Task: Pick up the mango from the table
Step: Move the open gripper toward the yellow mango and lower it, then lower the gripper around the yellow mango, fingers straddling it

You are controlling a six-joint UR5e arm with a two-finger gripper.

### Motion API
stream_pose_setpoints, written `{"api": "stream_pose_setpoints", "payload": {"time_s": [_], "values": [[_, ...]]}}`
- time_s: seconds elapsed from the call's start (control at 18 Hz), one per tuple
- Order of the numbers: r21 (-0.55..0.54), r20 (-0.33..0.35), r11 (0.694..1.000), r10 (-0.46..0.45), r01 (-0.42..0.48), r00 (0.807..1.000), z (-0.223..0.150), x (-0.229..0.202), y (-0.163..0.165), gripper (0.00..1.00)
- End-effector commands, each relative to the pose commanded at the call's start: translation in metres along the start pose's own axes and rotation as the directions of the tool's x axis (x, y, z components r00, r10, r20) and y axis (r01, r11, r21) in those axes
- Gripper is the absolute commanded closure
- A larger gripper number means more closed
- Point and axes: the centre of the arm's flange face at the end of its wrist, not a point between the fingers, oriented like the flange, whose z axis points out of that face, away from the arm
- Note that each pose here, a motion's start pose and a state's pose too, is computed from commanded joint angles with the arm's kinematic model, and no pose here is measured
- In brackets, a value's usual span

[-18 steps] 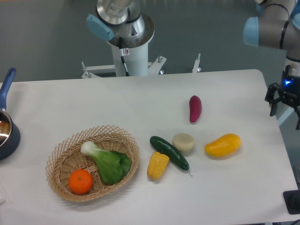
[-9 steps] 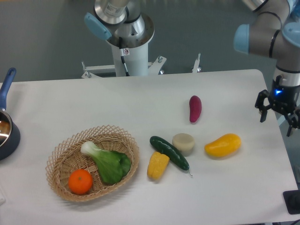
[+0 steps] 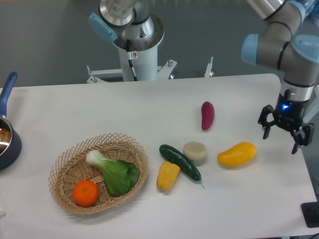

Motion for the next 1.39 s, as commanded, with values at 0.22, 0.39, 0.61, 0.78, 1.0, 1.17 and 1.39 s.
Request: {"api": "stream_pose_setpoints", "payload": {"time_s": [0.22,0.39,0.61,0.78,1.0,1.17,1.39], "values": [[-0.005,-0.027,1.000,-0.005,0.005,1.000,0.012,0.007,-0.012,0.00],[-0.011,-0.052,1.000,0.007,-0.008,0.999,0.020,0.017,-0.025,0.00],[-0.011,-0.077,0.999,-0.040,0.039,0.996,0.027,0.032,-0.031,0.00],[-0.101,-0.087,0.995,0.018,-0.026,0.996,0.031,0.032,-0.032,0.00],[-0.139,-0.118,0.986,0.079,-0.096,0.990,0.043,0.039,-0.046,0.00],[-0.163,-0.159,0.967,0.168,-0.193,0.973,0.049,0.047,-0.047,0.00],[-0.172,-0.201,0.960,0.184,-0.220,0.962,0.066,0.061,-0.051,0.00]]}}
